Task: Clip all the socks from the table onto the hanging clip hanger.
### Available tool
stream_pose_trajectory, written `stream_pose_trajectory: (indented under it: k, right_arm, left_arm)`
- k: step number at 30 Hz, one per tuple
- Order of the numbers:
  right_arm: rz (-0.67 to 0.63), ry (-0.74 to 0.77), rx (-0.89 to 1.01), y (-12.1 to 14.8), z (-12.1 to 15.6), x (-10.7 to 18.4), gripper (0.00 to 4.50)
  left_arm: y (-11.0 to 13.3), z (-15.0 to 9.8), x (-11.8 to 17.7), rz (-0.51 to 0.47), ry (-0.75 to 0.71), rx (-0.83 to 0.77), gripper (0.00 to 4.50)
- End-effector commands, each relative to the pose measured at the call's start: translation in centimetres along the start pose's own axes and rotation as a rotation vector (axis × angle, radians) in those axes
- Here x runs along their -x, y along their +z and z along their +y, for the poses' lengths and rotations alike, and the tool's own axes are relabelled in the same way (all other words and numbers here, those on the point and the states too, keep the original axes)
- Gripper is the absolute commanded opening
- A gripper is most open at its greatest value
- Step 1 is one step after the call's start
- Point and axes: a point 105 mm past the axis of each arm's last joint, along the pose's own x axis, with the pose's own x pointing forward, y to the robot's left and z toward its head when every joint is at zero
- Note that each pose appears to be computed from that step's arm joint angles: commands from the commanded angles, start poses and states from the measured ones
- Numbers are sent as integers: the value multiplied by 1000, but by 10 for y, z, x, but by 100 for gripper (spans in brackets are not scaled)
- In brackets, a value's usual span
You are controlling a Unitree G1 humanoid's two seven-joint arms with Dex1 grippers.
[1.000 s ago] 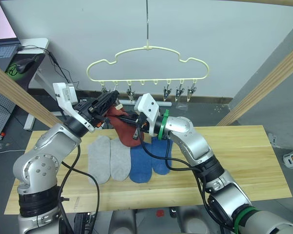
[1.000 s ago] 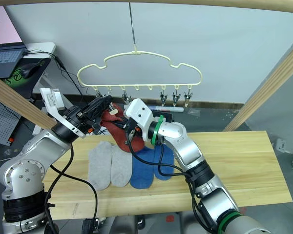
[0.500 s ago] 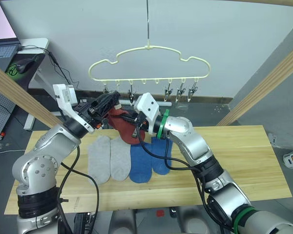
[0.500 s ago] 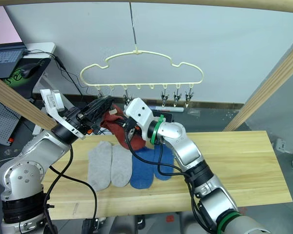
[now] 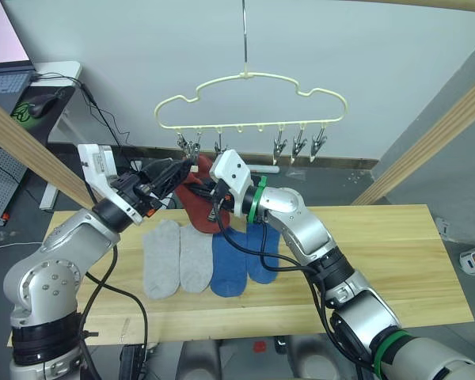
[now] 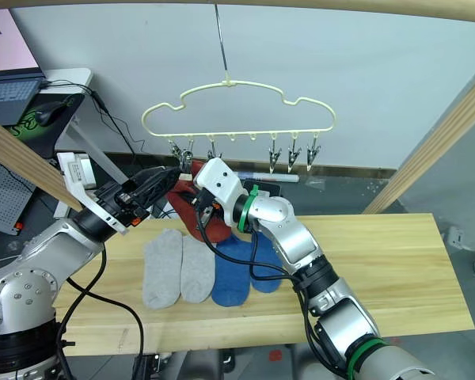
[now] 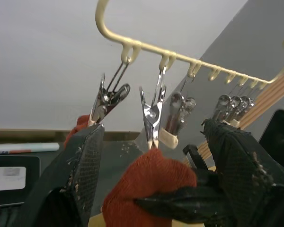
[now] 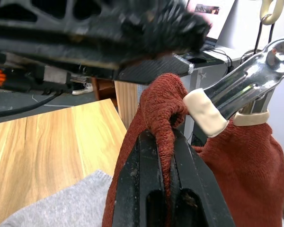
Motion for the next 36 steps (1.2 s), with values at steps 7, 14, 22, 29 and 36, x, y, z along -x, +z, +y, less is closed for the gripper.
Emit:
stream_pose_trajectory:
  k: [7,14,22,29,36]
  right_arm:
    - [-14,-19,7,5,-2,-4,0]
    - [-9,-36,-13,3,-4,-3,145]
    - [35,-29,15,-4,-4,9,288]
    - [139,-53,55,-21,-9,45,288]
    - [166,-105,81,-19,-14,81,288]
  left_arm:
    - [-9,-10,20,99,-40,-150,358]
    - [-6,-9,19,85,-34,-154,362]
    - [-3,-8,20,76,-28,-161,362]
    - [-2,-7,22,71,-11,-204,362]
    - [-6,-10,23,86,-25,-250,362]
